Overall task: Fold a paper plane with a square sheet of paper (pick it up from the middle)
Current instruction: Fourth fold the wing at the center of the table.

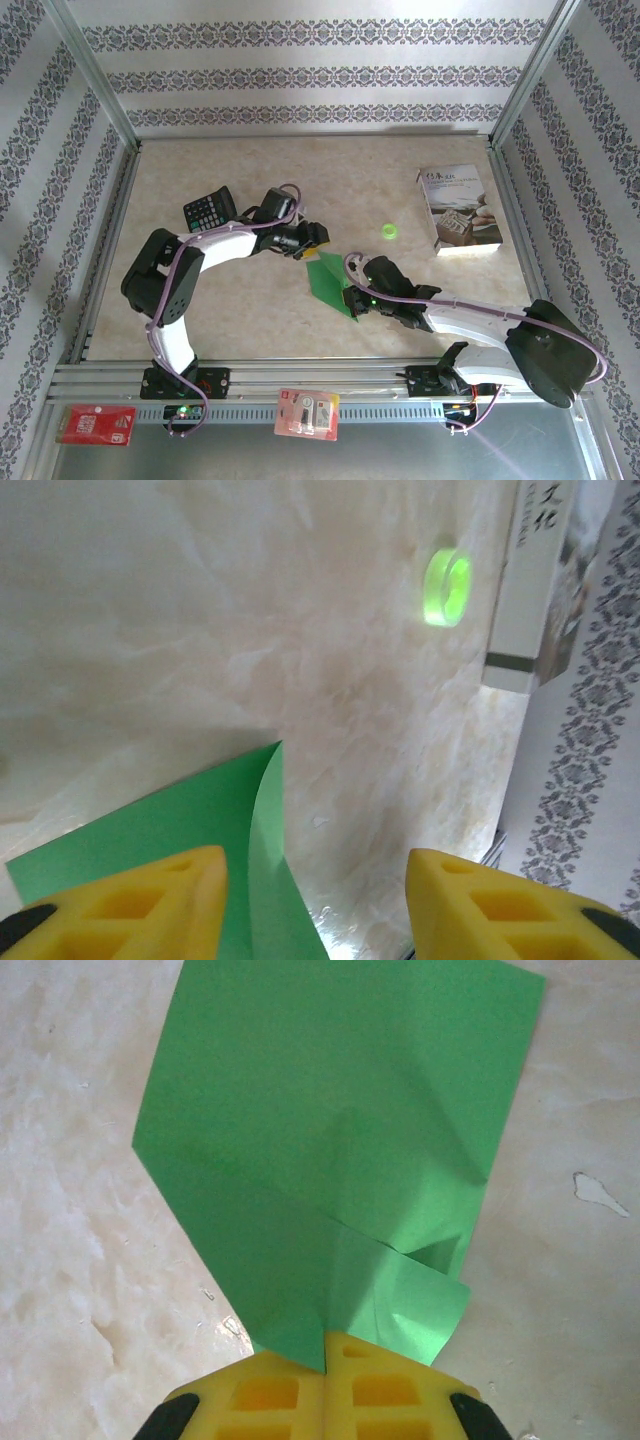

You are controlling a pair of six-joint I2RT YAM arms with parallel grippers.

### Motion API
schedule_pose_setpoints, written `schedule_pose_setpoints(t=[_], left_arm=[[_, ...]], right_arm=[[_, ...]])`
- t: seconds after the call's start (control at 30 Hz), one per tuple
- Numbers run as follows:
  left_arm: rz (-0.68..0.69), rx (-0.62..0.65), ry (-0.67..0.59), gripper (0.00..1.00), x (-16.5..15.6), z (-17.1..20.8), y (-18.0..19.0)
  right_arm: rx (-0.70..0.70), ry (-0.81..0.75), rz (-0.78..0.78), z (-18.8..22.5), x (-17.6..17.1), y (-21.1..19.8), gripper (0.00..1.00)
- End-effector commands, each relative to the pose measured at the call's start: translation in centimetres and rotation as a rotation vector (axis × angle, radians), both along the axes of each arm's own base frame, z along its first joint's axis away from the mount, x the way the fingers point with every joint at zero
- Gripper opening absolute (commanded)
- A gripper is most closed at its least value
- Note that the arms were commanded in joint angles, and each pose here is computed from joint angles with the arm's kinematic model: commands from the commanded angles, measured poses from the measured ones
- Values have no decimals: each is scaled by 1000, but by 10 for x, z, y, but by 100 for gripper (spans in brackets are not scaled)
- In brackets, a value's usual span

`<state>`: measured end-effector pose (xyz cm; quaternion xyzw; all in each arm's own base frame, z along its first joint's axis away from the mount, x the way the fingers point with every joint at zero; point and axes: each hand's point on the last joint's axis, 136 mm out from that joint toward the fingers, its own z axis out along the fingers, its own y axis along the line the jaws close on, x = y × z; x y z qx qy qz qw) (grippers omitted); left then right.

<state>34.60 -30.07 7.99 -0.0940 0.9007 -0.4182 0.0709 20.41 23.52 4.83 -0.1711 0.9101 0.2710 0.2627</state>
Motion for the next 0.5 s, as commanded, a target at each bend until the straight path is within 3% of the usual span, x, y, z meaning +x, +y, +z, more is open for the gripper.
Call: schedule_pose_setpoints(t=[0.0,0.47], left_arm=[[-62,54,70,41,-16,-15,1],[-124,113,88,8,-18,-13,3]], right_arm=[[-34,-9,16,-7,-1,-2,0],[-67,-27,33,-9,-2,-3,0]])
